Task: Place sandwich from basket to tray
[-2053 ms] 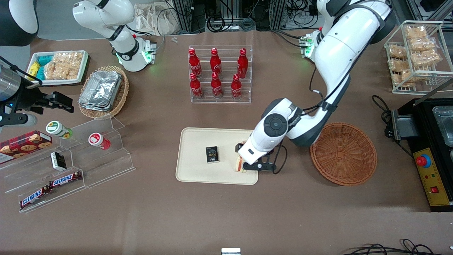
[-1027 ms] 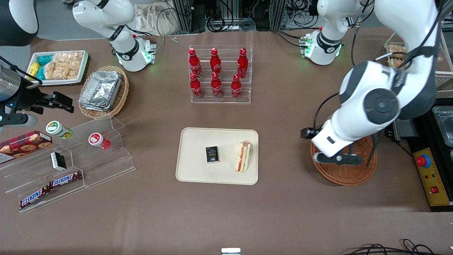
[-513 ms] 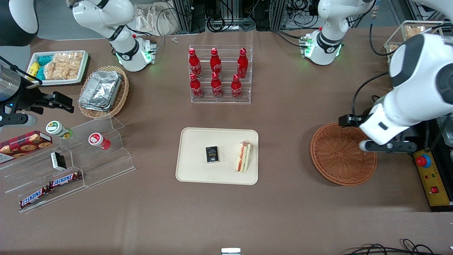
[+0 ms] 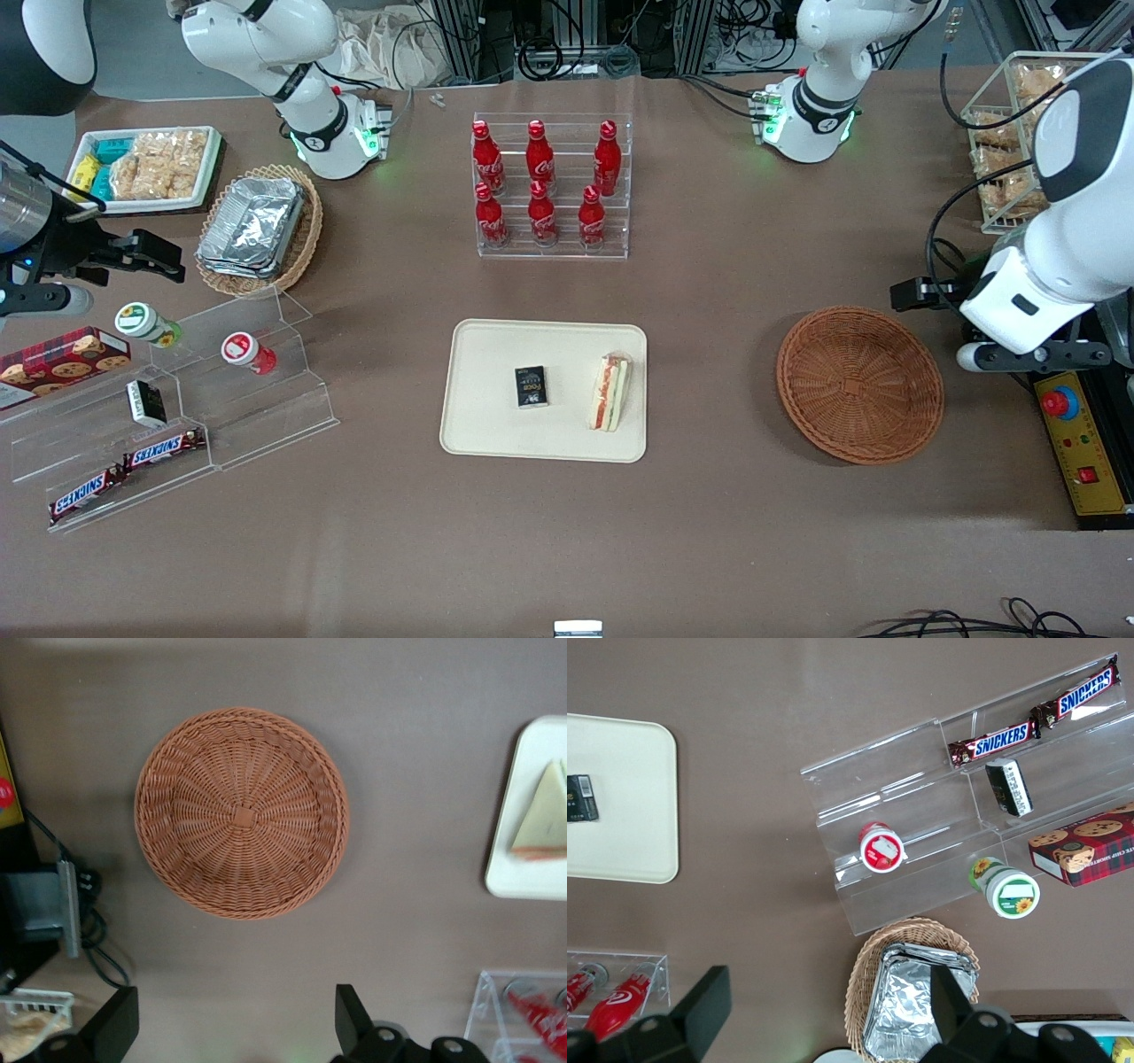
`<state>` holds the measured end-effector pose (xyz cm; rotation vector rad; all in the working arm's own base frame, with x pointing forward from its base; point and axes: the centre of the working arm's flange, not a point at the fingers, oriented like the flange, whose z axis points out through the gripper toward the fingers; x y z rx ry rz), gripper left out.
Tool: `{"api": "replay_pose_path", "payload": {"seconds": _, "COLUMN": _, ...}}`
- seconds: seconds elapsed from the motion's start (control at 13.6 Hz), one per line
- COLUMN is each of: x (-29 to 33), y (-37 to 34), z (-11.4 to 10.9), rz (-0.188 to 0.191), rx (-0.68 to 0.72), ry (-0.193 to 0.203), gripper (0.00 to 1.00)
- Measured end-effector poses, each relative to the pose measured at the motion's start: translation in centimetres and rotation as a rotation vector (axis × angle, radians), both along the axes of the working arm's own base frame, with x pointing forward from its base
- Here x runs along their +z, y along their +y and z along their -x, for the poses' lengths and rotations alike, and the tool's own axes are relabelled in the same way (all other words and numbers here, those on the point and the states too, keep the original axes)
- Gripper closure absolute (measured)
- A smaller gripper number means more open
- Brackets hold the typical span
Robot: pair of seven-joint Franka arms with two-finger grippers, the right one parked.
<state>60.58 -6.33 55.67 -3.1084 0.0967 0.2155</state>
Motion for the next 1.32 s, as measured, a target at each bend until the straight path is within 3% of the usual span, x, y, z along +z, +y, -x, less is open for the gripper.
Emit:
{"api": "replay_pose_path", "payload": {"seconds": 0.22, "x": 1.1, "y": 0.5, "z": 0.7, "rz": 0.000, "rx": -0.068, "ry": 0.002, "gripper": 0.00}}
{"api": "replay_pose_path", "payload": {"seconds": 0.73, "x": 1.2, "y": 1.7, "z": 0.7, "rz": -0.008, "rx": -0.044, "ry": 0.005, "gripper": 0.00}}
{"api": "replay_pose_path", "payload": {"seconds": 1.32, "x": 1.3, "y": 2.9, "z": 1.1, "rz": -0.076, "rx": 0.004, "ry": 0.022, "gripper": 0.00}}
